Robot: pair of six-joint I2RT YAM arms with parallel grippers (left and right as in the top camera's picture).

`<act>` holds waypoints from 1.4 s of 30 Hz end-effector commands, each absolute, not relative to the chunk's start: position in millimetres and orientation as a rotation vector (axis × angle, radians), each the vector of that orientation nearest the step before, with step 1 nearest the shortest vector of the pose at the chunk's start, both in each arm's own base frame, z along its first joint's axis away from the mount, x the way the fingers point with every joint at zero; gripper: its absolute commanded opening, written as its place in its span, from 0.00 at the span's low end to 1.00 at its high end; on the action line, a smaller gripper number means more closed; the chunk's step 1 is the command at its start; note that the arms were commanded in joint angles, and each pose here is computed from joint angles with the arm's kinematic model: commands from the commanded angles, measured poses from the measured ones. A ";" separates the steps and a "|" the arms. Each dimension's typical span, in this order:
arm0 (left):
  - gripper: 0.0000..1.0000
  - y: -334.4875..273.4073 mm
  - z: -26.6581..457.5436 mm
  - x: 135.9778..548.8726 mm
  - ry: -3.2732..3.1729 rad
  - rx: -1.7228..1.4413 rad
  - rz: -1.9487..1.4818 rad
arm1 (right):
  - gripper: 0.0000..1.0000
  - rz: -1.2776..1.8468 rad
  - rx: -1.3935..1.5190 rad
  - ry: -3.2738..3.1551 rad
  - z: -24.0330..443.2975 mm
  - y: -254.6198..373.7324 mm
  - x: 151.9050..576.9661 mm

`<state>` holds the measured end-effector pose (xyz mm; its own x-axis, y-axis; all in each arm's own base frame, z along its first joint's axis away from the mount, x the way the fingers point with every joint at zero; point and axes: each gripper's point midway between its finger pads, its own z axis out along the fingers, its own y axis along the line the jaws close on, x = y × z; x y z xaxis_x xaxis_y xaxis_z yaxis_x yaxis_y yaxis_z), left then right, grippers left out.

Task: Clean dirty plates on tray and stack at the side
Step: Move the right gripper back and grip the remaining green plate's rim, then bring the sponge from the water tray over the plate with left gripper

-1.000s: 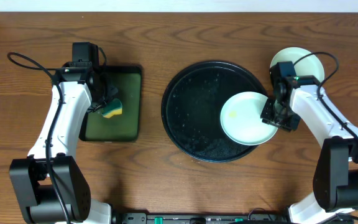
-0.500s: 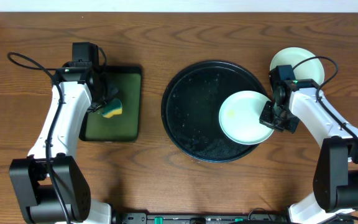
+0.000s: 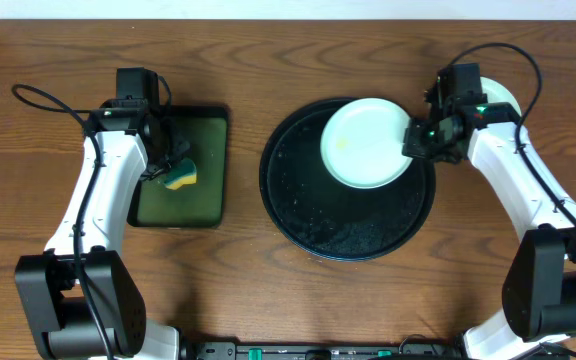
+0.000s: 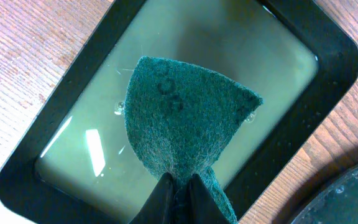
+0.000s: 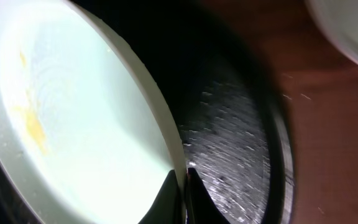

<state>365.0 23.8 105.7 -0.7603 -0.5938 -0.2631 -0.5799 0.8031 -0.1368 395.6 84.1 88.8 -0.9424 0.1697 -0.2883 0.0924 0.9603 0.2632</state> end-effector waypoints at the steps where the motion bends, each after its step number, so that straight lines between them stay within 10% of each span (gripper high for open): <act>1: 0.08 24.7 106.1 364.6 2.693 -0.891 -0.066 | 0.01 0.440 -0.057 2.788 86.0 113.8 392.8; 28: 0.08 30.7 -4.9 394.3 2.746 -0.904 0.002 | 0.01 0.430 -0.171 2.957 -3.7 130.1 376.3; 42: 0.07 3.0 137.2 402.1 2.482 -0.712 -0.212 | 0.01 0.394 -0.168 2.953 -4.5 126.3 378.4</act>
<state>401.3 21.6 94.8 -0.7259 -0.5608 -0.3983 -0.5233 0.8260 -0.2094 379.6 134.5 5.5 -0.9811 -0.0725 -0.1795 -0.1249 0.9455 0.3009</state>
